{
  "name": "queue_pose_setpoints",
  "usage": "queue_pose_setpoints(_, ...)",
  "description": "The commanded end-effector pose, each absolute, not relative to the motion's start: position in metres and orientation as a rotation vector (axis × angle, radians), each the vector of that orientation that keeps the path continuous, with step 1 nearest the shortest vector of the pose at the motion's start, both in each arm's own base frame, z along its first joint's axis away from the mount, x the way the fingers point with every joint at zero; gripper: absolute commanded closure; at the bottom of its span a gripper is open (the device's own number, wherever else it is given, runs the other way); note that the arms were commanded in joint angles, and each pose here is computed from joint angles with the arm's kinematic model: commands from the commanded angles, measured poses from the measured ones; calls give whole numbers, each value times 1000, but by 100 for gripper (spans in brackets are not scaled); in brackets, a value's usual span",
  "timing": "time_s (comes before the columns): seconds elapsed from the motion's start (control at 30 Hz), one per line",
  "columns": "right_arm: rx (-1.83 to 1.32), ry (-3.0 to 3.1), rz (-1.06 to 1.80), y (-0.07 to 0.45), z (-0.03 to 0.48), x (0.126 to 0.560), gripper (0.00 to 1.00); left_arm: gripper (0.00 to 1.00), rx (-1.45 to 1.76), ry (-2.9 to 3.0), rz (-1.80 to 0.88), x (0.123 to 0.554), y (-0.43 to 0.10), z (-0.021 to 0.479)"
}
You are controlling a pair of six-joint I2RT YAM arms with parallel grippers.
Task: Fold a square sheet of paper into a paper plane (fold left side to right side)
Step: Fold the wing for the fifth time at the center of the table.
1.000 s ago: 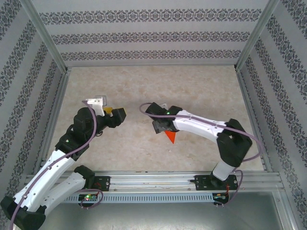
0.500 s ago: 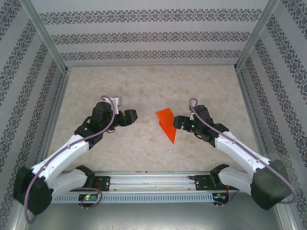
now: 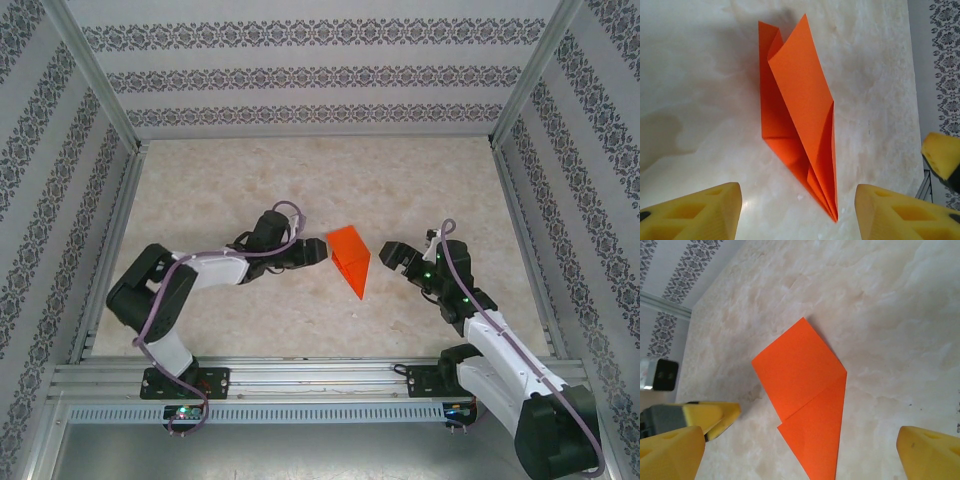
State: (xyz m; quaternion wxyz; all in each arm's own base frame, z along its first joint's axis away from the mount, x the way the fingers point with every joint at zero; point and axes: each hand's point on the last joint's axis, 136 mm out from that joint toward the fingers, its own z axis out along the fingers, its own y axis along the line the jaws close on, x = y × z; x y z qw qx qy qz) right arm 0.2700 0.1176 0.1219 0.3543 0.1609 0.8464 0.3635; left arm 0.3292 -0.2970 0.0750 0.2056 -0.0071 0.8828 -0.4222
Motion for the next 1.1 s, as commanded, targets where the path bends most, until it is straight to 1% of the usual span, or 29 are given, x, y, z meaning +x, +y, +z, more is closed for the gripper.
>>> queue_pose_setpoints(0.0,399,2146,1001,122,132,271,2,41,5,2360,-1292,347,-321,94)
queue_pose_setpoints(0.3,405,2130,1017,119,138,273,2,54,-19,2426,-1302,368,-339,62)
queue_pose_setpoints(0.43,396,2127,1031,118,139,272,2,67,-38,2434,-1287,376,-341,55)
queue_pose_setpoints(0.57,373,2138,1049,120,137,269,2,85,-32,2436,-1280,377,-342,53)
queue_pose_setpoints(0.67,308,2152,1071,125,138,267,7,99,-14,2422,-1285,373,-338,58)
queue_pose_setpoints(0.77,225,2181,1098,133,135,262,12,100,19,2353,-1336,365,-332,77)
queue_pose_setpoints(0.83,161,2204,1134,140,131,258,14,100,79,2318,-1375,355,-328,92)
queue_pose_setpoints(0.87,105,2183,1154,145,143,261,14,100,118,2302,-1395,348,-326,100)
queue_pose_setpoints(0.9,68,2188,1175,149,143,259,14,100,154,2283,-1411,341,-323,106)
queue_pose_setpoints(0.93,39,2192,1193,152,143,259,12,100,190,2257,-1429,335,-321,112)
queue_pose_setpoints(1.07,-95,2205,1275,169,141,253,2,100,329,2154,-1509,307,-307,134)
